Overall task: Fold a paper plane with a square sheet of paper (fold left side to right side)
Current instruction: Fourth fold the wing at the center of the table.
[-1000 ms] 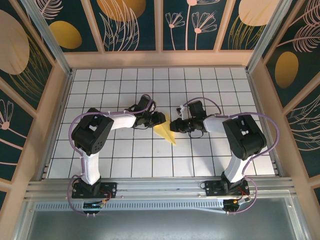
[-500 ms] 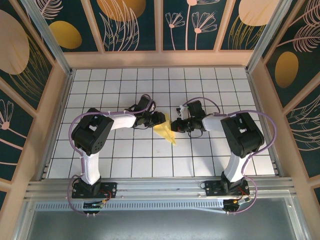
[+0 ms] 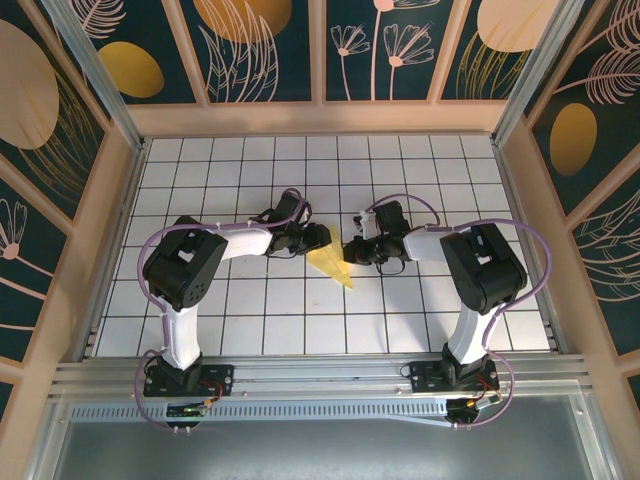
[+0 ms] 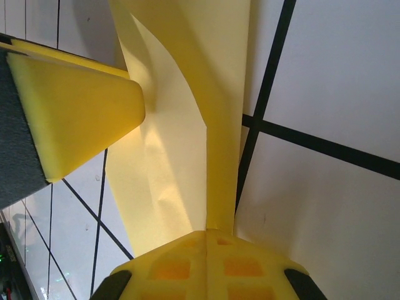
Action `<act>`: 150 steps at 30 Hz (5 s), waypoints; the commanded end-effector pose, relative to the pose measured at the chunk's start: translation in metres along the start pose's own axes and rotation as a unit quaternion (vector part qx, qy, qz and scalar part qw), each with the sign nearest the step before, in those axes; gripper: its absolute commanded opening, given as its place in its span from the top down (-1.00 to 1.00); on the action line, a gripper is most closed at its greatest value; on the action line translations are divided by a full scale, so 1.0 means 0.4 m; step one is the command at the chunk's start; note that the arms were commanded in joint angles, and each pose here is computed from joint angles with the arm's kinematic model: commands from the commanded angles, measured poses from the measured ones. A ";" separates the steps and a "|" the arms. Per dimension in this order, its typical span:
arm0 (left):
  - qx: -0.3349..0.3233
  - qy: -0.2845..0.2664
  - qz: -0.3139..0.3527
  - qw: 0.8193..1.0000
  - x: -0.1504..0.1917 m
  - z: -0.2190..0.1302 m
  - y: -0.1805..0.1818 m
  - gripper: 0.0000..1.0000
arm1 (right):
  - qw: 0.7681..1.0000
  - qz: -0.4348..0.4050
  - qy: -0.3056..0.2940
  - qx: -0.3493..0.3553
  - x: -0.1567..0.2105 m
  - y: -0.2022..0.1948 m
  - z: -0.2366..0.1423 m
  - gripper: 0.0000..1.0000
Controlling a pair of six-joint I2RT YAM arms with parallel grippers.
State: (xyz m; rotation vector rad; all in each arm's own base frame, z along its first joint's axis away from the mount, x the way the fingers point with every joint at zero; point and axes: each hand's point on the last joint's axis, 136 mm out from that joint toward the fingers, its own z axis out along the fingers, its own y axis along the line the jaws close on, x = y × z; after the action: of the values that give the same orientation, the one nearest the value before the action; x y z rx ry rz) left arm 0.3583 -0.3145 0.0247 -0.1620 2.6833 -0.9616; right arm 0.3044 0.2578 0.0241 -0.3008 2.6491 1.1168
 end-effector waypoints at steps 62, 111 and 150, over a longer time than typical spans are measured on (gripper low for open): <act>0.006 0.044 0.024 0.999 0.049 0.045 -0.002 0.81 | 0.995 0.030 0.050 0.079 0.063 -0.111 0.038 1.00; -0.036 0.048 0.014 0.998 0.069 0.052 0.060 0.92 | 0.992 0.047 0.041 -0.113 0.070 0.093 -0.075 1.00; -0.037 0.047 0.016 0.998 0.068 0.052 0.058 0.93 | 0.993 0.056 0.089 -0.056 0.178 0.036 -0.025 1.00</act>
State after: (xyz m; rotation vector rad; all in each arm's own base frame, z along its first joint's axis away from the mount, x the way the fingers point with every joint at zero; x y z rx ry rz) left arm 0.3491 -0.3298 0.0142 -0.0655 2.7135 -1.0044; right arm 0.2419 0.2565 0.0289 -0.2771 2.7498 1.3592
